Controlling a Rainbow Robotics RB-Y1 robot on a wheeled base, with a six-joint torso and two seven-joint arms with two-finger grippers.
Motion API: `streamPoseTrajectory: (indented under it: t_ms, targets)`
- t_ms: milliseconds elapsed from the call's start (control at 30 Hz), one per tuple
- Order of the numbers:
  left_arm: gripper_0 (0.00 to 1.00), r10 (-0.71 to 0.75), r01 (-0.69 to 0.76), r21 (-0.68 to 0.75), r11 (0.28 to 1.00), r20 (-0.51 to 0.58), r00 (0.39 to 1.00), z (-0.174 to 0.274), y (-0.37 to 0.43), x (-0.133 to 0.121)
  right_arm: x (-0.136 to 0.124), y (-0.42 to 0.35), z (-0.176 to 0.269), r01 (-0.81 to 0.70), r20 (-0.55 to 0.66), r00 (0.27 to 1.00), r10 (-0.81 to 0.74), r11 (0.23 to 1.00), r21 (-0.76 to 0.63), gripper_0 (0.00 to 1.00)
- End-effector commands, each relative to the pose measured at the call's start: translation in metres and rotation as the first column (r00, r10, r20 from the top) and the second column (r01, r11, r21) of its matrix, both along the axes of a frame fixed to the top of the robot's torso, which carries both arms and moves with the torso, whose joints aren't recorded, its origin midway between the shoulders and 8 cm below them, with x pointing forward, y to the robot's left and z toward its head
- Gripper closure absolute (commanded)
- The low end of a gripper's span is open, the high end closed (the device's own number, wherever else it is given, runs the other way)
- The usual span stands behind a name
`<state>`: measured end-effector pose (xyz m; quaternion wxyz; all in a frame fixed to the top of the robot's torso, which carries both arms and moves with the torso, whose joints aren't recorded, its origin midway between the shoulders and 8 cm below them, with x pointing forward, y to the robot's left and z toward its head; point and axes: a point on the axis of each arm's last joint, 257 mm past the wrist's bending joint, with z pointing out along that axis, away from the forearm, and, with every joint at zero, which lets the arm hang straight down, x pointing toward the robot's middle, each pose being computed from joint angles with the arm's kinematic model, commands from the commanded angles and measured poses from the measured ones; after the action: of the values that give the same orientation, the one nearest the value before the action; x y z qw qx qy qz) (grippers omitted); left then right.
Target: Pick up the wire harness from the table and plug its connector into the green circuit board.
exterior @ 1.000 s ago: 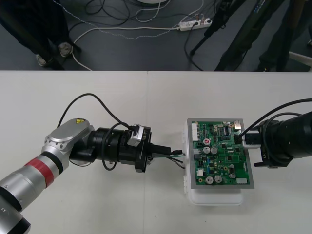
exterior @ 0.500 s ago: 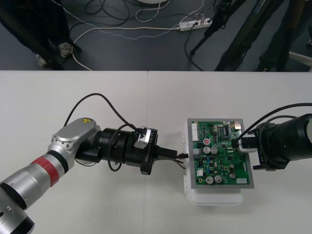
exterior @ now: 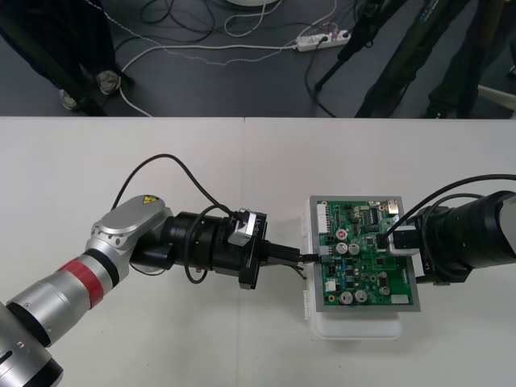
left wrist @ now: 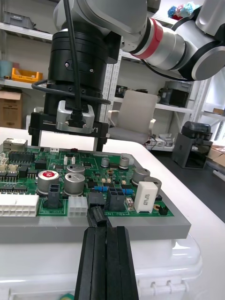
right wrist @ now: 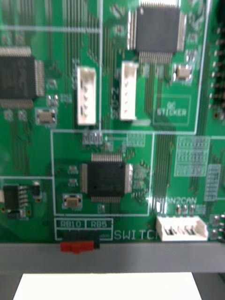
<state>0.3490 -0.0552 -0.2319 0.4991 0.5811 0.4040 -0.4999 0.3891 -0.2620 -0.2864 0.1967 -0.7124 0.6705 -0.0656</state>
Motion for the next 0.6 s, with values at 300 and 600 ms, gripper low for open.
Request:
streamPoseTrajectory:
  t_ms: [300, 600]
  targets:
    - [1.0, -0.033, 0.033, 0.0, 0.999, 0.031, 0.999, 0.017, -0.0314, 0.001, -0.0058, 0.021, 0.0016, 0.008, -0.002, 1.0, -0.008, 0.999, 0.04, 0.0]
    - [1.0, -0.043, 0.042, 0.012, 0.999, 0.031, 0.999, 0.0125, -0.0307, -0.0026, -0.0063, 0.0208, 0.0011, 0.004, -0.002, 1.0, -0.004, 0.999, 0.038, 0.0]
